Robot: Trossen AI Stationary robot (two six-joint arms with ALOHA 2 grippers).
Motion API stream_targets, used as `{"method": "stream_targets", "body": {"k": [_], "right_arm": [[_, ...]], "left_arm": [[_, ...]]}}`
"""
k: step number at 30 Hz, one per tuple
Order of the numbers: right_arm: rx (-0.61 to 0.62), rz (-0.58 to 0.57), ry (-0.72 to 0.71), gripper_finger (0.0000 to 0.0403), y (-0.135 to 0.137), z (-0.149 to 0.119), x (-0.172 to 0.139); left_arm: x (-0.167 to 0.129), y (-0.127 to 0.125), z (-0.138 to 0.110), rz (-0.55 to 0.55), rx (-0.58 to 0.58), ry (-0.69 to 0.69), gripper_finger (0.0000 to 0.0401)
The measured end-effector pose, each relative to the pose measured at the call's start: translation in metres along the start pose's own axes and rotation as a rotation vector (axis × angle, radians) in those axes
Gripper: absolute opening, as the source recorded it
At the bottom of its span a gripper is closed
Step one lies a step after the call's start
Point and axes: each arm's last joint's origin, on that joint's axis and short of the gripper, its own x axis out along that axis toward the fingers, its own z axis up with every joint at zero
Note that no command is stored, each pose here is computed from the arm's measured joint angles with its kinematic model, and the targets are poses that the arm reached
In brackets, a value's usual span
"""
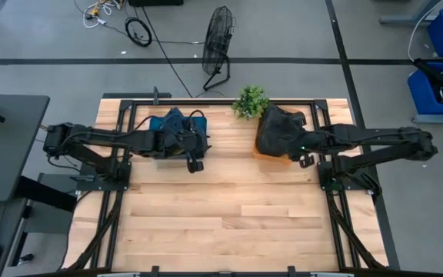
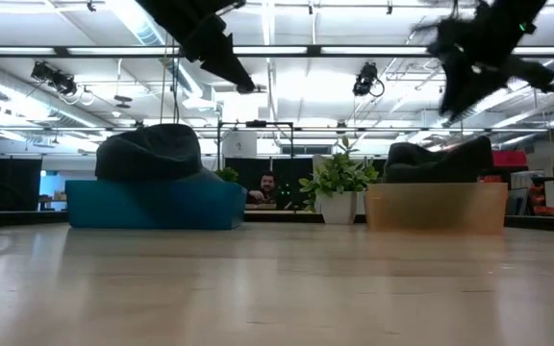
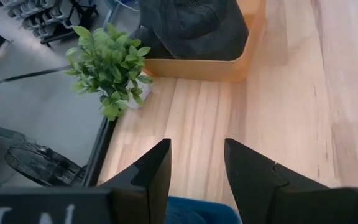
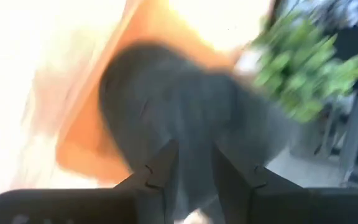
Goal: Pick & Place hat
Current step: Return to Home Position
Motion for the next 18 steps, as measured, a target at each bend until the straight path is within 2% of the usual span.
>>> {"method": "stream_targets", "body": {"k": [4, 8, 11, 15, 18], "right_arm": [[0.061, -0.076, -0.152, 0.0100, -0.016, 0.016, -0.021], [0.254, -0.088, -0.267, 0.0100, -0.036, 0.022, -0.056], [0.402, -0.030, -0.358, 0.0100, -0.045, 0.017, -0.080], [0.413, 0.056, -0.492, 0.0101, -0.042, 0.000, -0.098], [0.478, 0.033, -0.623, 0.0101, -0.037, -0.014, -0.104]], "left_arm": [[-0.019, 0.010, 0.004, 0.019, -0.028, -0.051, 0.0144], [-0.061, 0.031, 0.006, 0.049, -0.112, -0.130, 0.0141], [-0.100, 0.049, -0.001, 0.061, -0.204, -0.189, 0.0140], [-0.154, 0.071, -0.021, 0.064, -0.330, -0.267, 0.0140], [-0.183, 0.081, -0.042, 0.091, -0.389, -0.334, 0.0140]]}}
